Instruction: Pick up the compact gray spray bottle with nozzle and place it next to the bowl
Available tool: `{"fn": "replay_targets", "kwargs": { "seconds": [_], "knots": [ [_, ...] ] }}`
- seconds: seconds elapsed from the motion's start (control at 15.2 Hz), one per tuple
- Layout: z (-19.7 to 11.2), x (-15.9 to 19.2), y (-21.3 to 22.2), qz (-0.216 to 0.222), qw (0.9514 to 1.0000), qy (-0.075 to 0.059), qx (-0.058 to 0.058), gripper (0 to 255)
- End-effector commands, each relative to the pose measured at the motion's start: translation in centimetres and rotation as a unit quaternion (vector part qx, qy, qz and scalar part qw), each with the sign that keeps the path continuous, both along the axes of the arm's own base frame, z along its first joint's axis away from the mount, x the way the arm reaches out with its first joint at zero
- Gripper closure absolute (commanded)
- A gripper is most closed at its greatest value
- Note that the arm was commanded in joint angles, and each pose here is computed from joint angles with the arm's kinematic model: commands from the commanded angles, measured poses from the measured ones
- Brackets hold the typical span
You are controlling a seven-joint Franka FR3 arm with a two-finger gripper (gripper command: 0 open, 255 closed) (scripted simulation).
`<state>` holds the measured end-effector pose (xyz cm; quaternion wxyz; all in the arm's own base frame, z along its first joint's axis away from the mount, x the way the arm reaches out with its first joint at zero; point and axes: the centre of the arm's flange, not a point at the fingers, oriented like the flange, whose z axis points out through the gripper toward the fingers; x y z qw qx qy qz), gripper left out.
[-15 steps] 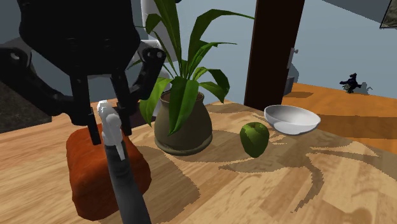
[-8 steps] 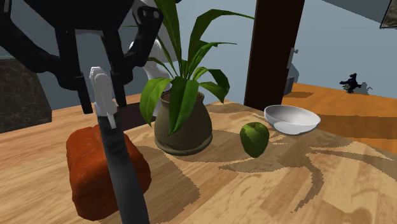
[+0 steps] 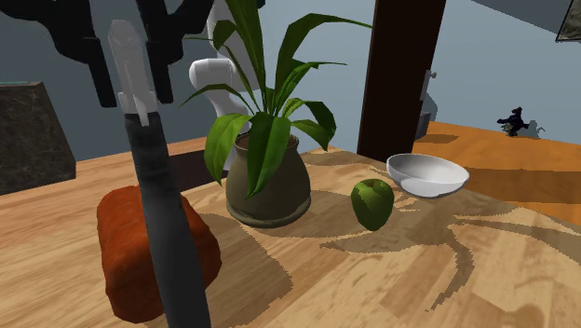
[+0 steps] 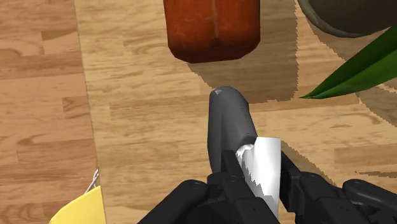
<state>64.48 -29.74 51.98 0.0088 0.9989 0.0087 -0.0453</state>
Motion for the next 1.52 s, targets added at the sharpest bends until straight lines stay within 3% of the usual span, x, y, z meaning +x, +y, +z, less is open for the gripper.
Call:
{"fn": "replay_targets", "kwargs": {
  "seconds": [0.0,0.4,1.45],
  "knots": [
    [1.2,-0.1,0.1,0.000,1.0000,0.000,0.000,255],
    [4.3,-0.1,0.1,0.000,1.0000,0.000,0.000,255],
    [11.5,-6.4,18.9,0.000,1.0000,0.000,0.000,255]
  ]
}}
